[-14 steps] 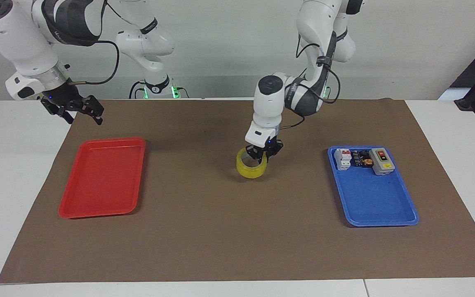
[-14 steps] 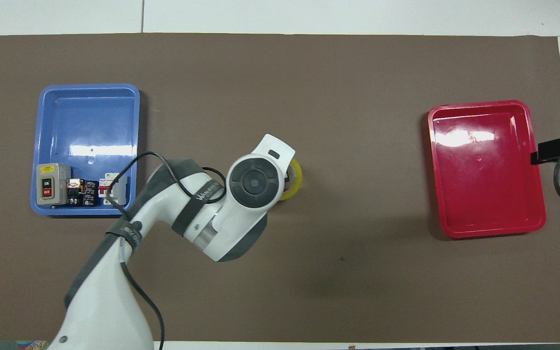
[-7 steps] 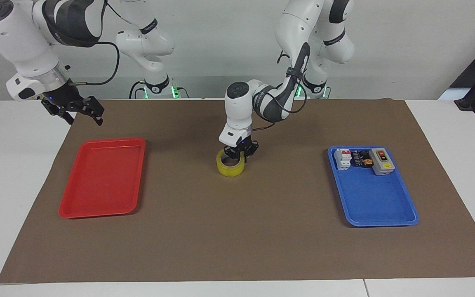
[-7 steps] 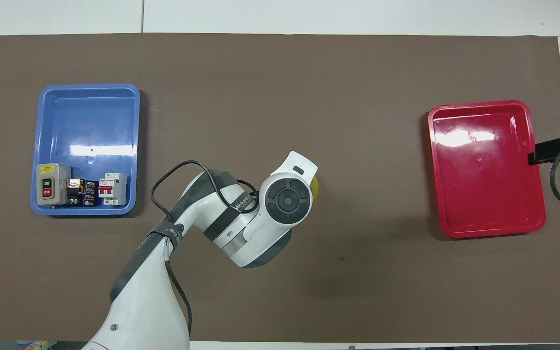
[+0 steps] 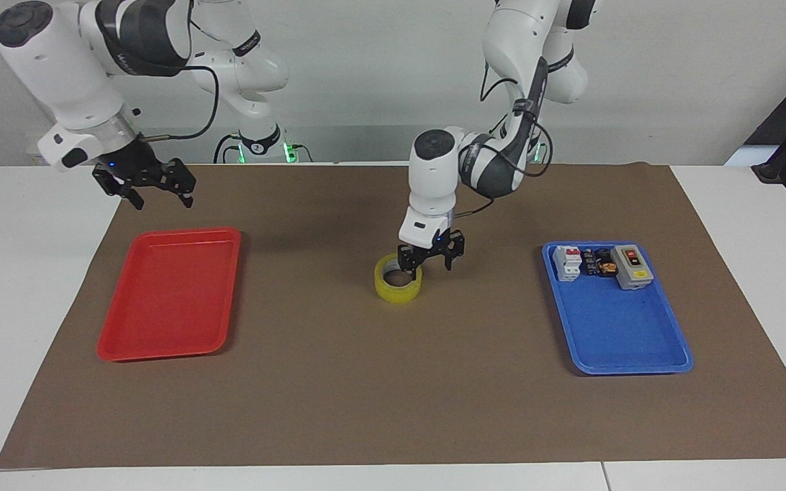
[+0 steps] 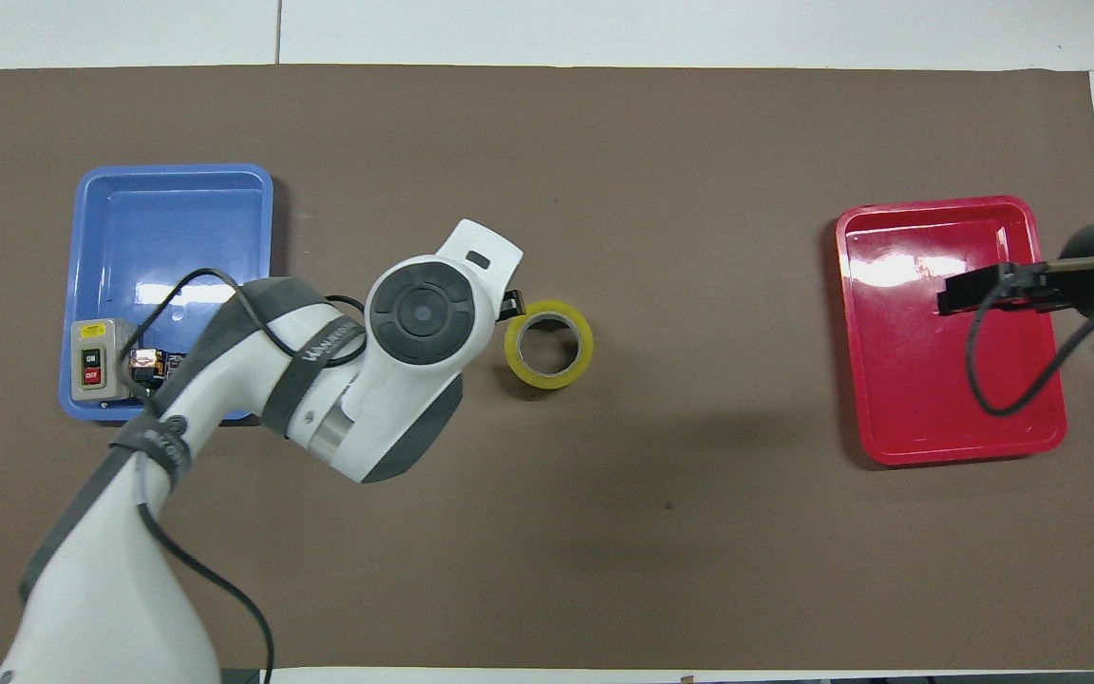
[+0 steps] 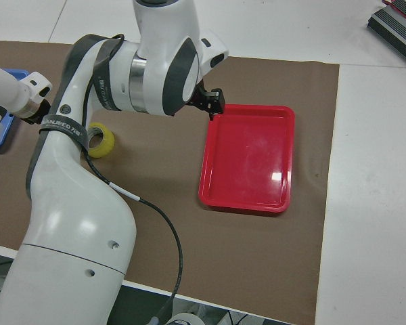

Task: Place and move tape with both arms
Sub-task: 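Withdraw the left gripper while the right gripper reaches the tape, then grasp the tape with the right gripper and carry it into the red tray, then lower the tape into the red tray and open the right gripper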

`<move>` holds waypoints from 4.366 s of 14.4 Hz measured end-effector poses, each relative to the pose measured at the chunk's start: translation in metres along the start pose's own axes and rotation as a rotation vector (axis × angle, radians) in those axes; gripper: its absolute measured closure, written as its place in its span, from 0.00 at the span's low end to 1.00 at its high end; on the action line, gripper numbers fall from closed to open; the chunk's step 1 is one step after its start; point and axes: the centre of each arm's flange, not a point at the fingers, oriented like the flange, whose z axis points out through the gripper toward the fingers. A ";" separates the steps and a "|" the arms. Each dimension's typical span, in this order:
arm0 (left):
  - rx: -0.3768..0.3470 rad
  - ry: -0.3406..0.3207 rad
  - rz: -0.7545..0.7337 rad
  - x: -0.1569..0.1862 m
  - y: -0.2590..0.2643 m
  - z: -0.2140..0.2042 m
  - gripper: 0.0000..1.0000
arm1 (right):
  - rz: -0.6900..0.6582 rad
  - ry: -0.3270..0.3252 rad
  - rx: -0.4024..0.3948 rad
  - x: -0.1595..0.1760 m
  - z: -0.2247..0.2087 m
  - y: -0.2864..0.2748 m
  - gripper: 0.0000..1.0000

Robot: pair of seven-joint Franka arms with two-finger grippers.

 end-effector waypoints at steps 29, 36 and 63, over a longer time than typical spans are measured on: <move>-0.082 -0.255 0.120 0.126 -0.367 -0.164 0.00 | -0.007 0.040 -0.025 0.012 0.272 -0.291 0.79; -0.067 -0.224 0.128 0.129 -0.366 -0.167 0.00 | 0.003 -0.052 -0.062 0.059 0.171 -0.165 0.79; -0.064 -0.215 0.129 0.130 -0.366 -0.168 0.00 | -0.026 -0.043 -0.079 0.014 0.229 0.188 0.52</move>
